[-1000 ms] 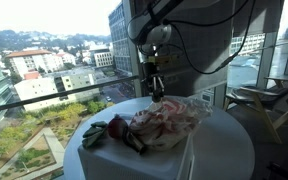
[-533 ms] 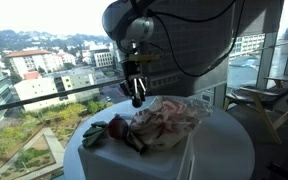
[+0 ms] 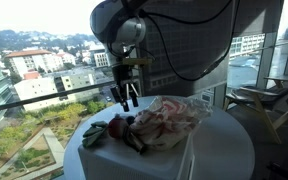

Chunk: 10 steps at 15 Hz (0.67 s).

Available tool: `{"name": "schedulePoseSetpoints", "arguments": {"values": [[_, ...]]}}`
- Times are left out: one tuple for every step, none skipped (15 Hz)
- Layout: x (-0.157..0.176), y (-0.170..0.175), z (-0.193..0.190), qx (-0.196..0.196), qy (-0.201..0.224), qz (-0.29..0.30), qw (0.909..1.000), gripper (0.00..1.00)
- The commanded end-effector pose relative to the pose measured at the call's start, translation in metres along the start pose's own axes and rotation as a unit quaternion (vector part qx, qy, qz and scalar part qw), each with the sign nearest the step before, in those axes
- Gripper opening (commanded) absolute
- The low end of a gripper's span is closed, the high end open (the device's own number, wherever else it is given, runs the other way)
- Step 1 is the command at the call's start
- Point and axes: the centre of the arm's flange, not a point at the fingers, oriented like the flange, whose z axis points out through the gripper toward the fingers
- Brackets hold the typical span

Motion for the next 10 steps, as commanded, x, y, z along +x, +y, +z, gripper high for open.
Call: {"name": "schedulePoseSetpoints", "arguments": {"values": [[0.003,0.007,-0.001,0.002,0.004,-0.012,0.9999,0.94],[0.003,0.012,-0.001,0.001,0.002,-0.004,1.0,0.99],[0.003,0.02,-0.001,-0.001,-0.003,0.008,1.0,1.0],[0.002,0.033,0.001,-0.006,-0.011,0.026,0.9996,1.0],[-0.001,0.048,0.002,-0.007,-0.02,0.049,0.9986,1.0],[-0.007,0.065,0.004,-0.001,-0.035,0.072,0.9968,1.0],[-0.014,0.08,0.006,0.004,-0.047,0.094,0.9944,1.0],[-0.022,0.095,0.008,0.01,-0.064,0.116,0.9911,1.0],[-0.029,0.11,0.011,0.017,-0.08,0.139,0.9869,1.0],[-0.036,0.124,0.016,0.022,-0.097,0.159,0.9822,1.0]]}}
